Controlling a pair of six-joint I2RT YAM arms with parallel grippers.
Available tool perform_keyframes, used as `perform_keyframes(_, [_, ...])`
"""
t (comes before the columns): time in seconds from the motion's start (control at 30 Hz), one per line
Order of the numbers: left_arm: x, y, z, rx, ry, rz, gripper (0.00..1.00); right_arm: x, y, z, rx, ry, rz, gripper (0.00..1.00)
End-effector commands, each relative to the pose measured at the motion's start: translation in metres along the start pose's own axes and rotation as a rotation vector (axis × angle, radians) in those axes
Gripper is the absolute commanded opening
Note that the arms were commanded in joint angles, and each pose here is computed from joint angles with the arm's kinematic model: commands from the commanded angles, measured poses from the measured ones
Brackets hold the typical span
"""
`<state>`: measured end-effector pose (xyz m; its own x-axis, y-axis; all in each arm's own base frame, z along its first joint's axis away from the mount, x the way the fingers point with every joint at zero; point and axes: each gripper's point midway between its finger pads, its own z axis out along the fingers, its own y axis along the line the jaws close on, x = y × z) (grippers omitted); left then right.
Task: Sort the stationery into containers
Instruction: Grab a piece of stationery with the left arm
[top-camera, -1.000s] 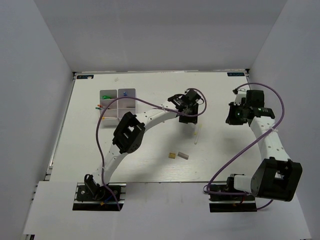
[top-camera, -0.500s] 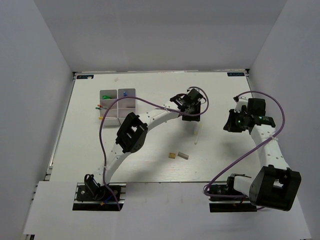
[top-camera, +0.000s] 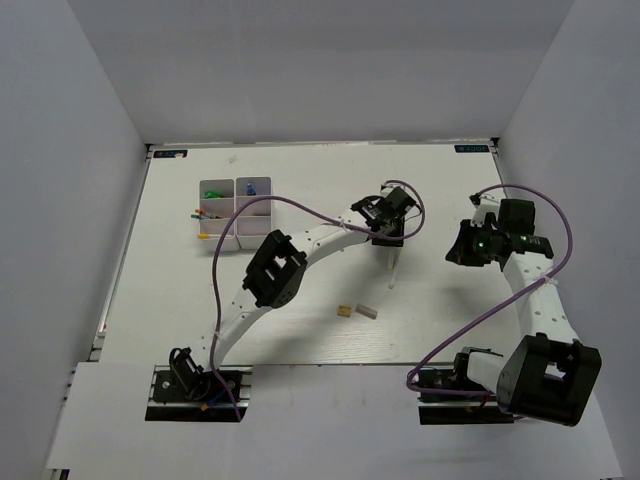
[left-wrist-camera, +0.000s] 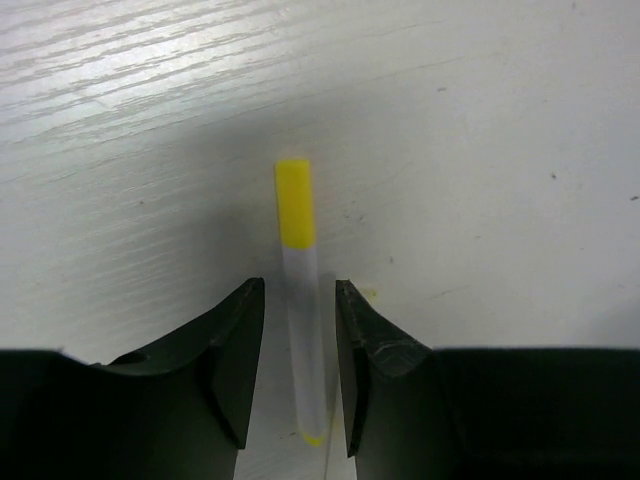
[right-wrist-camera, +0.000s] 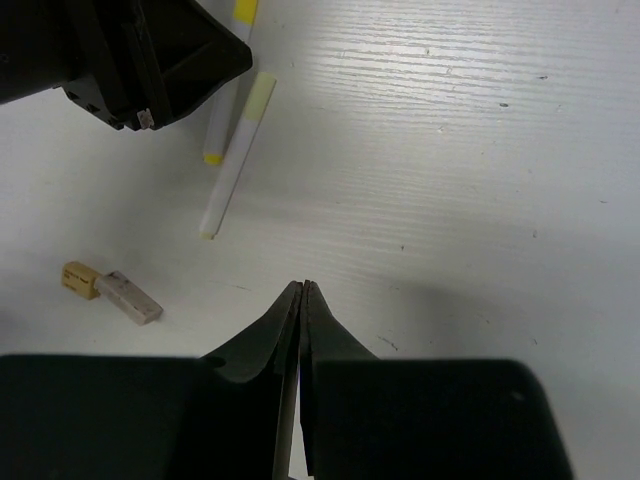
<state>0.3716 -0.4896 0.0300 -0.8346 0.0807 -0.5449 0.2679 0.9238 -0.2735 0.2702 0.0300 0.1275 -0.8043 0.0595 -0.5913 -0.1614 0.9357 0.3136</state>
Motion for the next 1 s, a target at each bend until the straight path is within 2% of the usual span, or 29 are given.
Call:
perform_keyframes(0.0, [-0.006,0.011,-0.009,-0.083,-0.029,0.032,0.44,-0.002,0.005,-0.002,-0.031,-0.028,0.018,0.06])
perform_keyframes(0.4, [0.039,0.047,0.000,-0.244,0.069,0.158,0.42,-0.005,0.004,-0.001,-0.042,-0.036,0.040,0.07])
perform_keyframes(0.6, [0.078,0.094,-0.019,-0.368,0.157,0.195,0.39,-0.004,0.004,-0.002,-0.043,-0.037,0.047,0.07])
perform_keyframes(0.7, [0.100,0.114,-0.028,-0.400,0.189,0.177,0.39,-0.002,0.006,0.001,-0.060,-0.032,0.050,0.14])
perform_keyframes(0.73, [0.096,0.119,-0.034,-0.404,0.187,0.167,0.39,-0.003,0.006,0.001,-0.061,-0.037,0.047,0.21])
perform_keyframes(0.83, [0.117,0.137,-0.041,-0.445,0.237,0.176,0.38,-0.001,0.010,0.001,-0.083,-0.032,0.049,0.31])
perform_keyframes(0.97, [0.134,0.144,-0.045,-0.436,0.287,0.176,0.26,-0.001,0.010,0.001,-0.091,-0.034,0.042,0.33])
